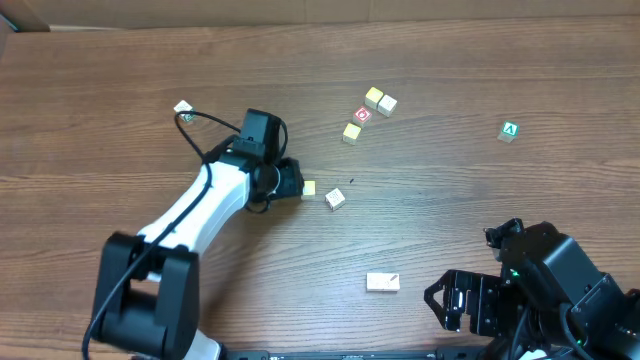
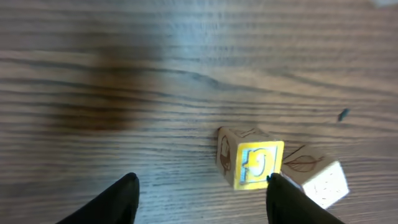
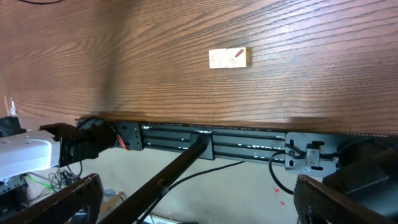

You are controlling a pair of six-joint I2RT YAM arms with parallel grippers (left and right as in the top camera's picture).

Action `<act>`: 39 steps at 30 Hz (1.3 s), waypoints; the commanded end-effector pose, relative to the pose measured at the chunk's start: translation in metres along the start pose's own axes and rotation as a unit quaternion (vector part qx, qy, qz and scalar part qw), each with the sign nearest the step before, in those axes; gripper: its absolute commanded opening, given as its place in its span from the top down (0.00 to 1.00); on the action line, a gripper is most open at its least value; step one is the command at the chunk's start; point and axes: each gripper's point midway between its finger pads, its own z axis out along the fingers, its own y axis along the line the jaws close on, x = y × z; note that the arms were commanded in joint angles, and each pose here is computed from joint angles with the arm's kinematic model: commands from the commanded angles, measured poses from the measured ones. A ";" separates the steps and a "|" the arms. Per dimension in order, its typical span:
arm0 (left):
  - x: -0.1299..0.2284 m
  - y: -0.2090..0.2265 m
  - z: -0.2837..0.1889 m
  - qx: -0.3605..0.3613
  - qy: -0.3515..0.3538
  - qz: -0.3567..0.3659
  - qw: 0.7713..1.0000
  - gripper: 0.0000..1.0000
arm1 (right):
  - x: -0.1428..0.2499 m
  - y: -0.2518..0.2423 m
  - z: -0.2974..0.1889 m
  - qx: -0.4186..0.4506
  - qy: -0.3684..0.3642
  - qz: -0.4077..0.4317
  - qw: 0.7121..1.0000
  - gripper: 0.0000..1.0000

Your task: Flip 4 blocks

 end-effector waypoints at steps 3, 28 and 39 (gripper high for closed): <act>-0.003 -0.029 0.016 0.034 0.025 0.055 0.998 0.37 | 0.000 0.005 -0.007 -0.015 -0.006 -0.004 1.000 0.01; 0.000 -0.039 0.026 0.029 0.041 0.057 0.997 0.41 | 0.002 0.007 -0.007 -0.020 0.000 -0.003 1.000 0.01; 0.024 -0.049 0.049 0.003 0.069 0.089 0.994 0.49 | 0.002 0.007 -0.007 -0.020 -0.001 -0.003 1.000 0.01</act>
